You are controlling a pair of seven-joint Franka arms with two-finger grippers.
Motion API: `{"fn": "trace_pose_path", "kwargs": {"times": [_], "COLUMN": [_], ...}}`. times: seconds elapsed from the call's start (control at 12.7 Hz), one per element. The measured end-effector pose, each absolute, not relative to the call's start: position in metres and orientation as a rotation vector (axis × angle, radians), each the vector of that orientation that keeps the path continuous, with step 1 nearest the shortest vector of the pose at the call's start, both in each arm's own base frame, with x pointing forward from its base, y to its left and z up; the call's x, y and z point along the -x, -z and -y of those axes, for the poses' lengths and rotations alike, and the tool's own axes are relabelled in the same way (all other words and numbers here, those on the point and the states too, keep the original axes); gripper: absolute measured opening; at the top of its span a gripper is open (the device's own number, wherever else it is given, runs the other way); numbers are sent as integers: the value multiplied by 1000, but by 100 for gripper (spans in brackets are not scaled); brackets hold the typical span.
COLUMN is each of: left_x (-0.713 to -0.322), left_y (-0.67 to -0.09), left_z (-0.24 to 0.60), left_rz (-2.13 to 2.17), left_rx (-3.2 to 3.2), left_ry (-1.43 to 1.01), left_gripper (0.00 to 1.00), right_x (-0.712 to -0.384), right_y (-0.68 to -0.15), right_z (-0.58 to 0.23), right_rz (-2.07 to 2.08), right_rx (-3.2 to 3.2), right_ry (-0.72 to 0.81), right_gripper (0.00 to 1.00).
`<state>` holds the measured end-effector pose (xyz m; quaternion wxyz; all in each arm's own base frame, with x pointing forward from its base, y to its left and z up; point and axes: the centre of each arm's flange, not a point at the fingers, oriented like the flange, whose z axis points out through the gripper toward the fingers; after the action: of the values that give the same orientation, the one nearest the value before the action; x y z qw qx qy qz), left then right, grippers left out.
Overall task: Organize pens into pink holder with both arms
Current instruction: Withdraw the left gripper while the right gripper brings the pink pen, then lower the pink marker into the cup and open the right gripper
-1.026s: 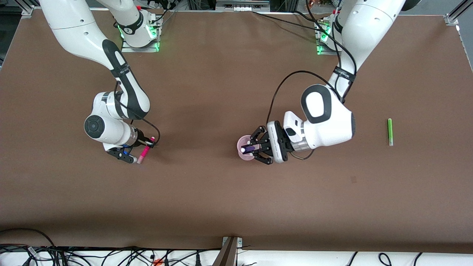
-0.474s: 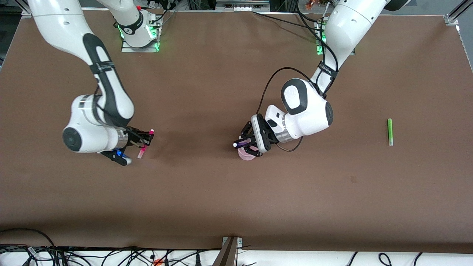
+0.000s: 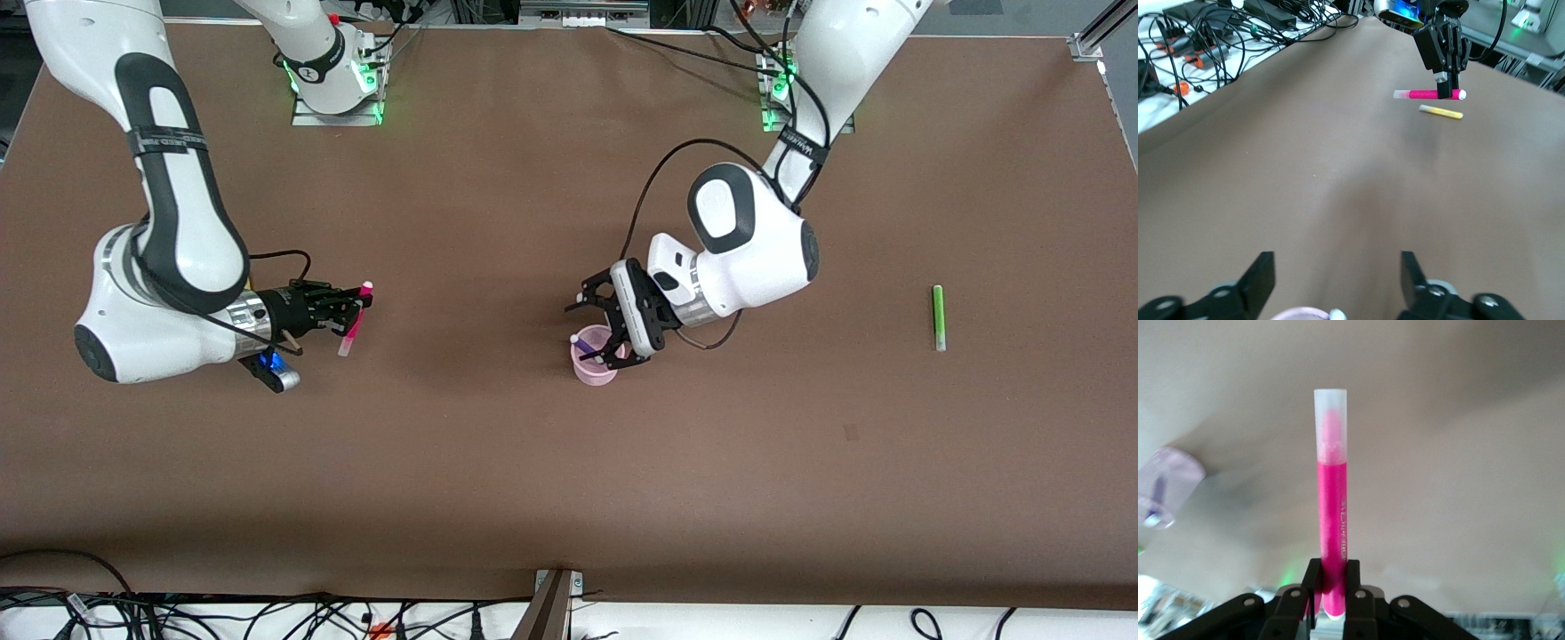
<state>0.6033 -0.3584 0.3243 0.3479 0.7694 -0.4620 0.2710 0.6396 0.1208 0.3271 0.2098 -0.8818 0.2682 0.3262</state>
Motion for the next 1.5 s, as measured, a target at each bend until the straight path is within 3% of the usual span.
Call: {"fn": "trace_pose_path", "kwargs": {"times": [0.08,0.47,0.71,0.95,1.18,1.5], "left_x": [-604,-604,-598,-597,-609,-637], "left_y": [-326,-362,-399,-399,-413,-457], "left_z": [349,308,267,225,184,114], "left_rz": [1152,1130,1164,1085,860,582], "left_rx": [-1997,-2106,-2254,-2504,-2777,-3035], "left_ry": [-657,-218,103,398,507,398], "left_gripper": [100,100,100,100,100,100], "right_x": [-641,-642,-637,-624,-608,-602], "right_y": [-337,-350,-336,-317,-291,-285], "right_z": [-129,-197,-253,-321,-396,-471], "right_rz": [-771,-833,-872,-996,-1171,-1323], "right_rx": [2376,2030,1930,1808,1681,1607], "right_ry": [-935,-1082,-1106,-1077,-973,-895], "right_gripper": [18,18,18,18,18,18]}}
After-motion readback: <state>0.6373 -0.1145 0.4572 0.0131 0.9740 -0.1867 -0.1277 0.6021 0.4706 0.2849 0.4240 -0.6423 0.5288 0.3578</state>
